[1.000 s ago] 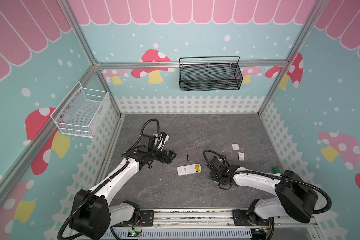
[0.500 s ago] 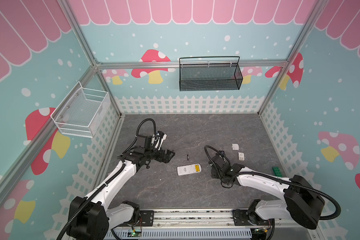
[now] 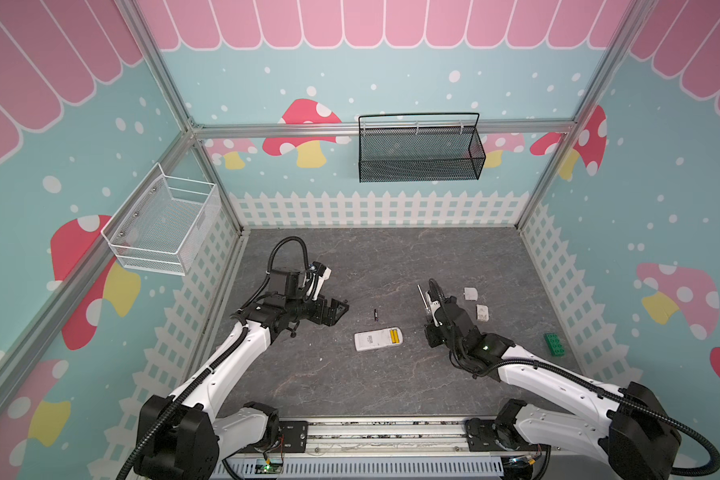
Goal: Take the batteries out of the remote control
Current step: 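Lift the screwdriver with the right gripper and turn its tip toward the remote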
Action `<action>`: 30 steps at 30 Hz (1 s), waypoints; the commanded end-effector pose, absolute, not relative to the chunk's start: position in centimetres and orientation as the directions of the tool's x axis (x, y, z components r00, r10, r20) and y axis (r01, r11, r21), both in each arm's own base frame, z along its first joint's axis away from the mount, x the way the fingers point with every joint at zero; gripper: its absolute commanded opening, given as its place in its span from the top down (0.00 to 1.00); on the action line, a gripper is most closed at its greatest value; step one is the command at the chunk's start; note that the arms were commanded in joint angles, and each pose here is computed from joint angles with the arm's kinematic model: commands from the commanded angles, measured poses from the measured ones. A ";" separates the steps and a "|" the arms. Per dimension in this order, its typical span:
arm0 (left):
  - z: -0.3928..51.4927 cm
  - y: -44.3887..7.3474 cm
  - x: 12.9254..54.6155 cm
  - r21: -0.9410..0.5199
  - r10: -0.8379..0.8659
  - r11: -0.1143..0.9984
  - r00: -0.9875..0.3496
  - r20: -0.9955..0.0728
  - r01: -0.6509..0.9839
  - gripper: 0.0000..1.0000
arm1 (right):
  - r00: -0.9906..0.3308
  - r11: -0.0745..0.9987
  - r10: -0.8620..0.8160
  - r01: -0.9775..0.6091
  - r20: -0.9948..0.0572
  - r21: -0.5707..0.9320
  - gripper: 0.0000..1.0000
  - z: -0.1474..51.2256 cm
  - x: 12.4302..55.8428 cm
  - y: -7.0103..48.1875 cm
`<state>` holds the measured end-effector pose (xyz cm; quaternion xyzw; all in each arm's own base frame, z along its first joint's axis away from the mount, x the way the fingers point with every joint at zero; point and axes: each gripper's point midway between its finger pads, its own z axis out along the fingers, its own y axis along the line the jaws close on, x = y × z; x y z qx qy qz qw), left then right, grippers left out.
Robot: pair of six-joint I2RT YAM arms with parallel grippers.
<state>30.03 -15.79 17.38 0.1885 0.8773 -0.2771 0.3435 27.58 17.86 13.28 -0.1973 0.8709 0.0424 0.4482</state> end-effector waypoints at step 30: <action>25.7 -22.5 22.2 -0.213 0.601 0.136 -0.252 -0.758 0.967 0.29 | 0.119 0.200 -0.419 -0.955 -0.900 -0.219 1.00 19.0 24.2 27.9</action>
